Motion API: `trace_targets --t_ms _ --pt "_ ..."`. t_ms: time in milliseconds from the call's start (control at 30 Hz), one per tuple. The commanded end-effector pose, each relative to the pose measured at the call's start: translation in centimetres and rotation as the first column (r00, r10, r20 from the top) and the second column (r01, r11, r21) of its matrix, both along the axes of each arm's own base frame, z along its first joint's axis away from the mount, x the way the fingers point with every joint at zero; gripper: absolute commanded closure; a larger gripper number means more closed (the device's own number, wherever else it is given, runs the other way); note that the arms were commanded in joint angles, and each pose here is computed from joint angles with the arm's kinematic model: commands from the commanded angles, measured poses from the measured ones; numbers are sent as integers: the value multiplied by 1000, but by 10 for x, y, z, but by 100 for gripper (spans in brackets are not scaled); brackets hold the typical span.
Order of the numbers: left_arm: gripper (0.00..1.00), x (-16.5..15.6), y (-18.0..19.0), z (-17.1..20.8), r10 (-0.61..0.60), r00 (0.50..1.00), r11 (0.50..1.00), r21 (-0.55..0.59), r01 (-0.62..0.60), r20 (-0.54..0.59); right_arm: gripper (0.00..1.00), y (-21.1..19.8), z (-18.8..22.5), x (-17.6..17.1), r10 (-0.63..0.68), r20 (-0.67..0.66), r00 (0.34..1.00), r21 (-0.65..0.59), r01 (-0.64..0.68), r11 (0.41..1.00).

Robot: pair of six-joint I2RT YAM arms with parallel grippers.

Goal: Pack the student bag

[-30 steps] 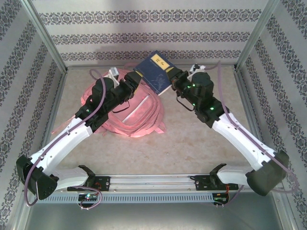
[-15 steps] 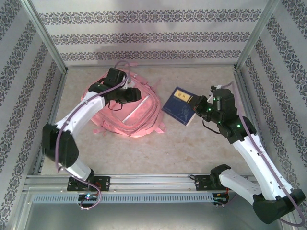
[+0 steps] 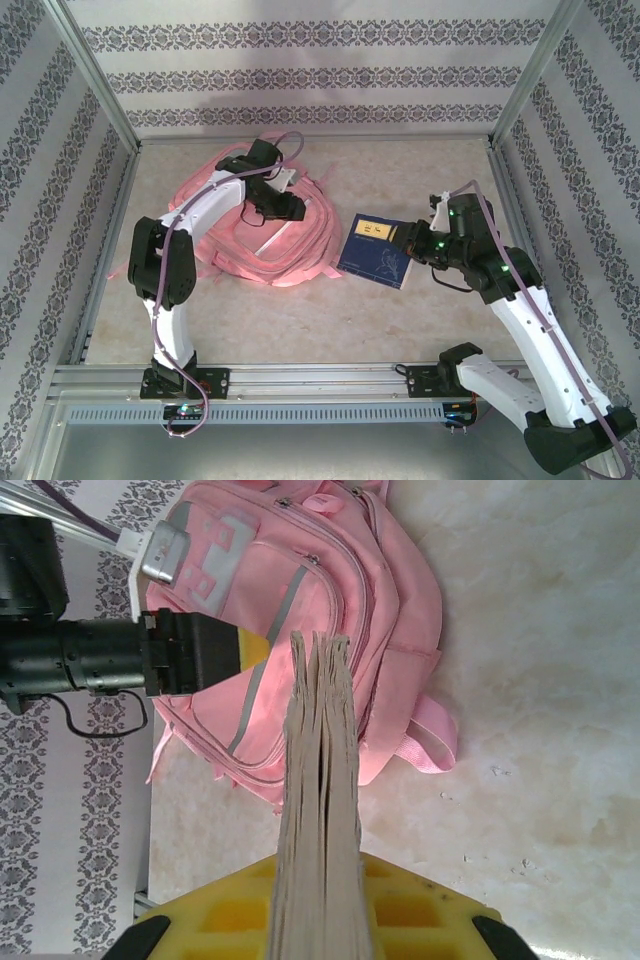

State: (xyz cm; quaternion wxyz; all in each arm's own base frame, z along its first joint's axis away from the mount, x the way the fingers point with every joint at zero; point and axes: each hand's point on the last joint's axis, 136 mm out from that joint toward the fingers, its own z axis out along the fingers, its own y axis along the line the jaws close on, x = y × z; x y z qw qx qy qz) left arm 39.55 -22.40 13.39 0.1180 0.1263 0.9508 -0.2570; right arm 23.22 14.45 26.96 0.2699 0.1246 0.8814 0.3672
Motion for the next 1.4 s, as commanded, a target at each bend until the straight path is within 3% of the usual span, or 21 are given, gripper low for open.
trace_targets --t_ms 0,167,400,567,700,767,800,933,1133,1367 --pt "54 -9 8 -2 -42 999 999 13 42 -16 100 3 2 -7 32 9 999 35 -32 999" --pt "55 -16 7 -9 -62 997 998 -2 62 -41 100 5 -2 -7 38 -9 999 47 -37 998" --pt "63 -33 -4 -13 -104 991 991 -96 96 -87 100 5 -7 -4 37 -24 999 42 -36 998" --pt "64 -35 2 -29 -104 988 994 -51 99 -118 100 6 -11 -2 35 -32 999 52 -34 998" --pt "80 -28 9 -30 -88 991 996 3 89 -99 100 7 -12 0 33 -33 999 54 -31 998" --pt "97 -22 11 -20 -76 995 997 18 77 -65 100 7 -12 2 34 -33 999 51 -32 998" --pt "100 -17 12 -11 -67 997 997 22 68 -41 100 7 -13 2 34 -37 999 49 -33 998" --pt "100 -5 20 33 -7 999 1000 6 7 49 100 7 -21 10 22 -58 998 38 -19 999" --pt "100 -3 28 98 51 986 993 -114 -33 157 100 18 -30 40 -10 -86 996 97 19 995" --pt "100 -6 40 143 76 974 980 -194 -34 212 100 32 -38 83 -36 -103 994 147 51 988"
